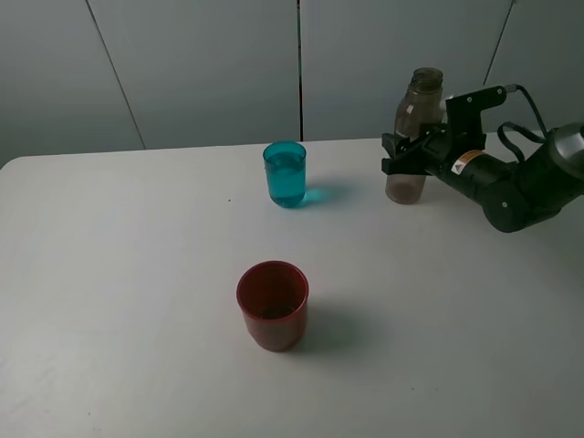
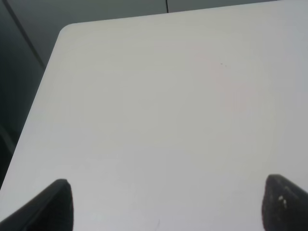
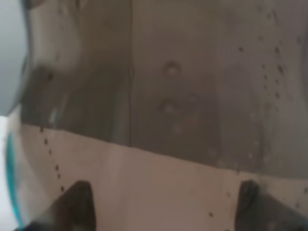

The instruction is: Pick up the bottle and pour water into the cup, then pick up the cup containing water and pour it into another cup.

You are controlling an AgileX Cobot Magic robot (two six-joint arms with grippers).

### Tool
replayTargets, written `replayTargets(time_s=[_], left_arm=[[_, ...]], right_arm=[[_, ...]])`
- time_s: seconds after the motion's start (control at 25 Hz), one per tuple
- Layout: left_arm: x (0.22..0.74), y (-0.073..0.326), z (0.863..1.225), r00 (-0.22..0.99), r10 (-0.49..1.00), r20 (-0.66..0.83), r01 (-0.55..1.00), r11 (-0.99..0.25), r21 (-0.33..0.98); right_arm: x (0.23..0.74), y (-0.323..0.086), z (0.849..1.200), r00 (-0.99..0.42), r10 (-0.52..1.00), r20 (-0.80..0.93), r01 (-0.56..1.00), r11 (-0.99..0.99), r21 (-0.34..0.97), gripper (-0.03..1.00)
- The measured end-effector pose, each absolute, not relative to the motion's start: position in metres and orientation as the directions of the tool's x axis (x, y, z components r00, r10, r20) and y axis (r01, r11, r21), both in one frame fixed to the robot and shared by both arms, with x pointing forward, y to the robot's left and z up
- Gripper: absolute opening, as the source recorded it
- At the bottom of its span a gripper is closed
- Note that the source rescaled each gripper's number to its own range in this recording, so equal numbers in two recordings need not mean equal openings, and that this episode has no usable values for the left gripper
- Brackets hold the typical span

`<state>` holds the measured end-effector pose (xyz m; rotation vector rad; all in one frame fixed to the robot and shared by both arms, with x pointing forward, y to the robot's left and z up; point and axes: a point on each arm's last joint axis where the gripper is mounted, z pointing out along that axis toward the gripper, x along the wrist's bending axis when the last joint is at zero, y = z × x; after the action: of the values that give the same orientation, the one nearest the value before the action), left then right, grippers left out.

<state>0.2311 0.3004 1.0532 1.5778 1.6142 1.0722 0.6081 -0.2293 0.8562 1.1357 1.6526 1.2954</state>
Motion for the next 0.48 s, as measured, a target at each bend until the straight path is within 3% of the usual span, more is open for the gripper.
replayTargets(time_s=[0.2,0.24,0.28,0.32,0.36,0.4,0.48], left_arm=[[0.2311,0.3004,1.0532,-0.082,0.991,0.102,0.477,-0.051,0.877],[0.2311,0.3004,1.0532,-0.081,0.991,0.104,0.477,-0.053,0.877],[0.2311,0.3004,1.0532,-0.081,0.991,0.104,0.477,-0.053,0.877],[0.2311,0.3004,1.0532,-0.081,0.991,0.104,0.477,-0.053,0.877],[0.2311,0.3004,1.0532,-0.081,0.991,0.104,0.477,-0.053,0.877],[0.2311,0.3004,1.0532,-0.081,0.991,0.104,0.477,-0.053,0.877],[0.2311,0.3004,1.0532,-0.081,0.991,0.104,0.477,-0.053,0.877]], right_arm=[[0.6081,-0.2292,0.8554,-0.341,0.939,-0.042,0.187,0.111,0.976,0.0],[0.6081,-0.2292,0.8555,-0.341,0.939,-0.042,0.185,0.111,0.976,0.15],[0.6081,-0.2292,0.8555,-0.342,0.939,-0.045,0.184,0.114,0.976,0.54],[0.6081,-0.2292,0.8555,-0.342,0.939,-0.047,0.183,0.116,0.976,0.77],[0.6081,-0.2292,0.8555,-0.342,0.938,-0.049,0.182,0.118,0.976,0.9],[0.6081,-0.2292,0.8555,-0.343,0.938,-0.051,0.182,0.12,0.976,0.95],[0.6084,-0.2291,0.8585,-0.343,0.938,-0.055,0.174,0.12,0.977,0.99]])
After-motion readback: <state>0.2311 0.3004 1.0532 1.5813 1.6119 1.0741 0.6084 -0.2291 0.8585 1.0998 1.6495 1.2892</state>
